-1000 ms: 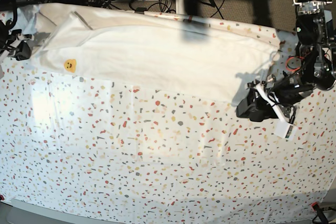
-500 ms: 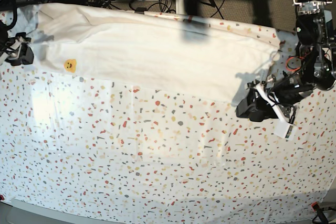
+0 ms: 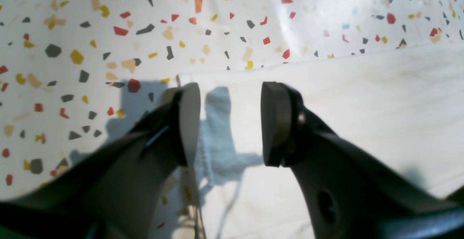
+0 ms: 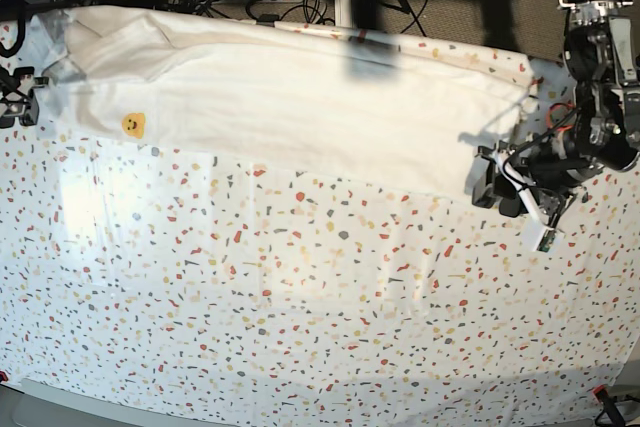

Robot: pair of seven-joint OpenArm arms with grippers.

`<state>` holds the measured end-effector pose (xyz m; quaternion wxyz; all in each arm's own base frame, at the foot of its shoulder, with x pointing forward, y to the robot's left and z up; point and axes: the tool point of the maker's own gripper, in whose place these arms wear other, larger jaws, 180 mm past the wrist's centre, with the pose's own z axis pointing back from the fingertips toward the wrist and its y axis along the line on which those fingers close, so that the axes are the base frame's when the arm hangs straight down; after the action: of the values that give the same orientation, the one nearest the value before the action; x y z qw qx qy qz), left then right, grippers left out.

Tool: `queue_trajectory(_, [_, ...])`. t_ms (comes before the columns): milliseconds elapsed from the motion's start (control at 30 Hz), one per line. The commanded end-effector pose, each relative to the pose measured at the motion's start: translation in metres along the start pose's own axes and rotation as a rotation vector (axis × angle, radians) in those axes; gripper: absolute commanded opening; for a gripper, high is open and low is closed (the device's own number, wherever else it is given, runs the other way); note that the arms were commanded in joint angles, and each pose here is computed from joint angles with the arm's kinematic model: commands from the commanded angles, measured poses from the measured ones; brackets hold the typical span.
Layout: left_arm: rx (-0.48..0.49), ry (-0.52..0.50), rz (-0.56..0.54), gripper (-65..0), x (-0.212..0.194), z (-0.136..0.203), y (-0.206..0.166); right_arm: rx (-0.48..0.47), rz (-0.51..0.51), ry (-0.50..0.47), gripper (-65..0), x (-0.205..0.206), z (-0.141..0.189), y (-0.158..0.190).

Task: Fold the T-shirt properly
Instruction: 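Grasp the folded shirt ends with both grippers and pull them apart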

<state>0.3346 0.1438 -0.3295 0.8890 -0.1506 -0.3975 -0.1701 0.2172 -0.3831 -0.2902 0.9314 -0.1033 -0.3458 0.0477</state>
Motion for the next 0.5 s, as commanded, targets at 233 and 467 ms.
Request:
queue_trajectory(233, [-0.176, -0.013, -0.058, -38.3, 0.01, -0.015, -0.058, 0.001, 0.002, 0.008, -40.1, 0.002, 0.002, -0.003])
queue_trajectory(467, [-0.135, 0.089, -0.193, -38.3, -0.012, -0.038, -0.089, 0.021, -0.121, 0.105, -40.1, -0.038, -0.016, -0.011])
